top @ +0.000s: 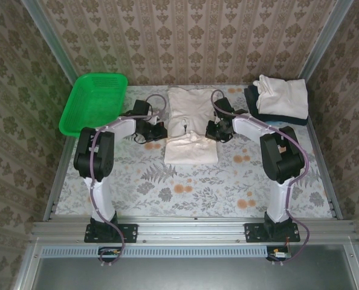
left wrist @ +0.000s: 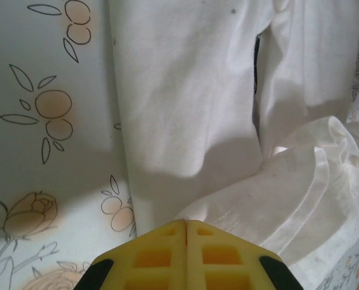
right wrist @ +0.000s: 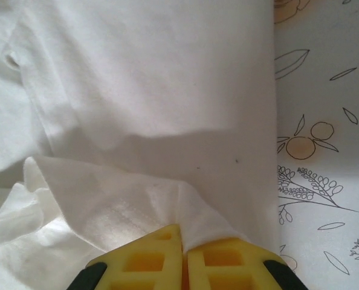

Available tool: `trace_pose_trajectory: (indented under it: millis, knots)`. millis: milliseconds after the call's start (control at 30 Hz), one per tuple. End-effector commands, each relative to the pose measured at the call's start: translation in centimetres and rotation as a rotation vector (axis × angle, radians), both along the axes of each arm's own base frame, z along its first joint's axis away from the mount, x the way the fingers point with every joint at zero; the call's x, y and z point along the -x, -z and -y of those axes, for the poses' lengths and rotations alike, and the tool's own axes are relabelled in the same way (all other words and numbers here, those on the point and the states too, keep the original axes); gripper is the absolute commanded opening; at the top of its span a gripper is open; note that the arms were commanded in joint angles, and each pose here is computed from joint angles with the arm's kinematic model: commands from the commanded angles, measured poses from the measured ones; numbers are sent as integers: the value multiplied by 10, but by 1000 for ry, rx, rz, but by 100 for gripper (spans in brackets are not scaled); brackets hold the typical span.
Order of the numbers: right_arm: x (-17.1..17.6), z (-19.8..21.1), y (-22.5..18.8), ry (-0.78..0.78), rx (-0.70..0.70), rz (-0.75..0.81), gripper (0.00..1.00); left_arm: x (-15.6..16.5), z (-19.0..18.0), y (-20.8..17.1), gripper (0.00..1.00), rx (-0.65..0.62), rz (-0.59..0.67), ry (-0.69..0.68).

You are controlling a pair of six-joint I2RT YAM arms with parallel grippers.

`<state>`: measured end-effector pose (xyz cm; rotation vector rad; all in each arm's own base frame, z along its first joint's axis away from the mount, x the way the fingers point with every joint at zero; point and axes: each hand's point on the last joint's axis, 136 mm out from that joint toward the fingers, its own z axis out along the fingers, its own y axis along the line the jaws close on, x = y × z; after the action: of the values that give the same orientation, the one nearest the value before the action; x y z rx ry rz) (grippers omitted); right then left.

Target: Fold and stack the t-shirts

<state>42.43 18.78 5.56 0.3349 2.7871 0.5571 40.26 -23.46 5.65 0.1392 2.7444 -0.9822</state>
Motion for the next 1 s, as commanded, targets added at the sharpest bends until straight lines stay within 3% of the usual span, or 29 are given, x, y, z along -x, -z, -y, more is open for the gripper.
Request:
trace_pose_trajectory:
  millis: [0,200,233,300,367,467,600,767,867,967]
  knots:
    - [-5,2,-9,-11,-23,0,11,-9,2,-17,0,31,25,34]
    - [-17,14,0,12,-40,-18,15,-28,3,-5,0,34,-10,30]
    - [-19,14,-1,7,-47,-11,20,-31,1,-3,7,32,-12,26]
    - [-25,12,-10,-20,-62,22,38,-34,1,-7,7,61,0,35]
    - [-29,18,-21,-27,-36,48,44,-41,-4,-15,19,77,29,21]
    - [-25,31,-47,-27,31,102,44,-49,-17,-33,34,74,65,-13]
    - [-4,4,-66,-115,-6,229,39,-46,-29,-48,33,42,123,-34]
    - [32,-41,-34,-259,-20,180,32,-19,-36,-43,31,24,148,-43]
    - [31,-61,-15,-316,-33,130,30,0,-33,-33,31,15,135,-23]
    - [14,-58,4,-309,44,81,28,17,-26,-21,31,-19,124,16]
